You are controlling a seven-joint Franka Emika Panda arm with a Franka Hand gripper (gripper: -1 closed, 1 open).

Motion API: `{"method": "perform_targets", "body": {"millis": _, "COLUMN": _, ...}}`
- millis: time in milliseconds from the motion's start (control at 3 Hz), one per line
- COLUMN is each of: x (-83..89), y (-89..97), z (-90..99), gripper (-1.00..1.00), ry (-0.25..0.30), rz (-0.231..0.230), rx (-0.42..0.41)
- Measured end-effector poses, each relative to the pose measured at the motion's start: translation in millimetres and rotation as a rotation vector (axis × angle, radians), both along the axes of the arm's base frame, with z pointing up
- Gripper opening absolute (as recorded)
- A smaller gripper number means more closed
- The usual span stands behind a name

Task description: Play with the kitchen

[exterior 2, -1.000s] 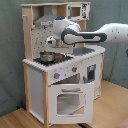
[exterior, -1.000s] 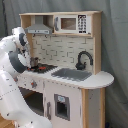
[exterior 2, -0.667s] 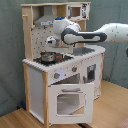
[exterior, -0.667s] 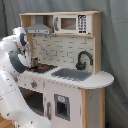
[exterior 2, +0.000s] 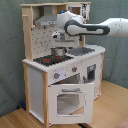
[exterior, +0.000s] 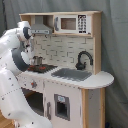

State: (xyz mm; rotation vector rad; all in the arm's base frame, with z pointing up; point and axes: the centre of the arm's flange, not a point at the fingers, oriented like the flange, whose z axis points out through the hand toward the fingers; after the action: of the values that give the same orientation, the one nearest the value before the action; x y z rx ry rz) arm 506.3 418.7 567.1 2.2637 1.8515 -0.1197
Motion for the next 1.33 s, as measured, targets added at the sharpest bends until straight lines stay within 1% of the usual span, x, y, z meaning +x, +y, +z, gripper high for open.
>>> {"method": "perform_targets", "body": {"millis": 333, "x": -7.8, "y": -24.4, "z": 19.7, "gripper": -1.0, "ry": 0.041, "rz": -0.063, "rx": -0.023}}
{"method": "perform_targets", "body": {"millis": 667, "x": -10.6, "y": -52.0, "z": 30.2, "gripper": -1.0, "ry": 0.066, "rz": -0.123, "rx": -0.065}}
{"method": "perform_targets", "body": {"millis": 1000, "x": -7.0, "y": -78.5, "z": 24.6, "gripper": -1.0, "ry": 0.081, "rz": -0.17, "rx": -0.103}}
{"method": "perform_targets", "body": {"millis": 1333, "x": -7.8, "y": -99.1, "z": 15.4, "gripper": -1.0, "ry": 0.099, "rz": -0.211, "rx": -0.135}}
